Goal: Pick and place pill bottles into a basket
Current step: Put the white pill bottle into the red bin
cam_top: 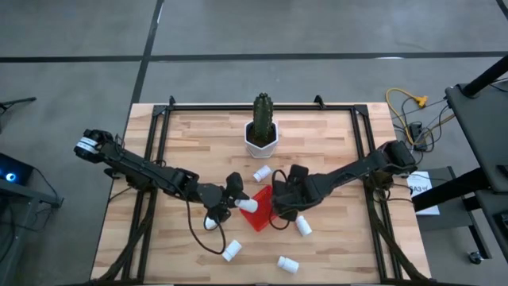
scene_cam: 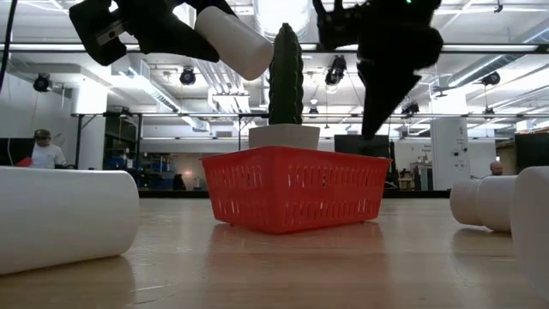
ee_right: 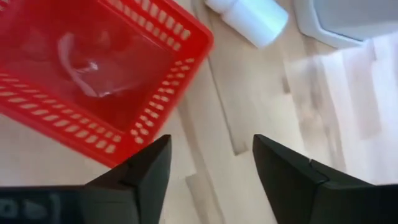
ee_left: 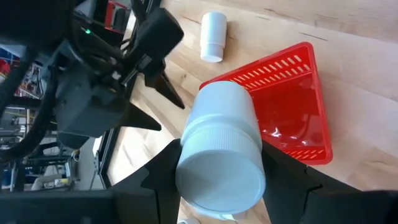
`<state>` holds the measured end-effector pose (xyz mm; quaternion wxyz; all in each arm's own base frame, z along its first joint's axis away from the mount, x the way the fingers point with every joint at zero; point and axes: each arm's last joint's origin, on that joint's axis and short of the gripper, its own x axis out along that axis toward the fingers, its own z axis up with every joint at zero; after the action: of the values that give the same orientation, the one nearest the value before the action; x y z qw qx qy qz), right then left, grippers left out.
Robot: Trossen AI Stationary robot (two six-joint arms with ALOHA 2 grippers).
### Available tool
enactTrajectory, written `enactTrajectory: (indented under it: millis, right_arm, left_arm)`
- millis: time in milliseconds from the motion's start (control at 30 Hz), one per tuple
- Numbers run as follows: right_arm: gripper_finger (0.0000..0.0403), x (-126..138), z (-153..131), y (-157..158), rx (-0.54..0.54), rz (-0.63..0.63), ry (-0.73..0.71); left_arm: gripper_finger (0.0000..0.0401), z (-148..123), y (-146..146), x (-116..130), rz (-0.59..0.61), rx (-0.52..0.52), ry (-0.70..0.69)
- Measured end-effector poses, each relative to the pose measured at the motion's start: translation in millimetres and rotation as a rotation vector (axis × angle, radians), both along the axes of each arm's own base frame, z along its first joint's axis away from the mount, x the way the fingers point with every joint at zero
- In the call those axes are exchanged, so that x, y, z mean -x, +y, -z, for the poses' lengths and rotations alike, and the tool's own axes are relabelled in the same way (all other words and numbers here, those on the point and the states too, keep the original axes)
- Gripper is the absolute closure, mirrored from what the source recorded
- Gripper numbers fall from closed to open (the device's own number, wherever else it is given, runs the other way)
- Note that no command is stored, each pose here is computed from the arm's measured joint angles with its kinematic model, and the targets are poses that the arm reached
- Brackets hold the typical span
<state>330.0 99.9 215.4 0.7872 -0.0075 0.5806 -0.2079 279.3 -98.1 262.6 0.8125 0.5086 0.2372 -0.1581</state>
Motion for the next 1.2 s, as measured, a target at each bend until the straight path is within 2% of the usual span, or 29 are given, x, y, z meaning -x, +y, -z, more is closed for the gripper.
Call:
enactTrajectory:
  millis: [233,467,633,800,1033,1200]
  right_arm:
    - [0.0283,17.5,-9.6,-0.3,0.077,0.05,0.022]
    - [0.0383,53.3,-52.9,0.3,0.124,0.115,-0.075]
    - [0.0394,80.4,-88.3,1.5,0.132,0.125,-0.248]
    - [0.0394,107.6,-108.5,4.1,0.132,0.111,-0.385]
    - [0.0394,132.1,-113.0,8.9,0.101,0.092,-0.499]
    - [0.0394,135.3,-104.1,7.3,0.118,0.108,-0.495]
  left_arm:
    - [0.0245,1.3,0.5,0.8,-0.027,0.036,0.017]
    - [0.0245,1.2,2.7,0.0,-0.035,0.037,0.015]
    - [0.0245,-1.1,6.7,-2.5,-0.073,0.086,0.011]
    - [0.0245,1.5,10.4,-3.6,-0.098,0.106,0.026]
    - [0.0245,6.4,10.2,-4.9,-0.142,0.182,0.076]
    - [0.0245,4.4,8.4,-12.6,-0.158,0.141,0.191]
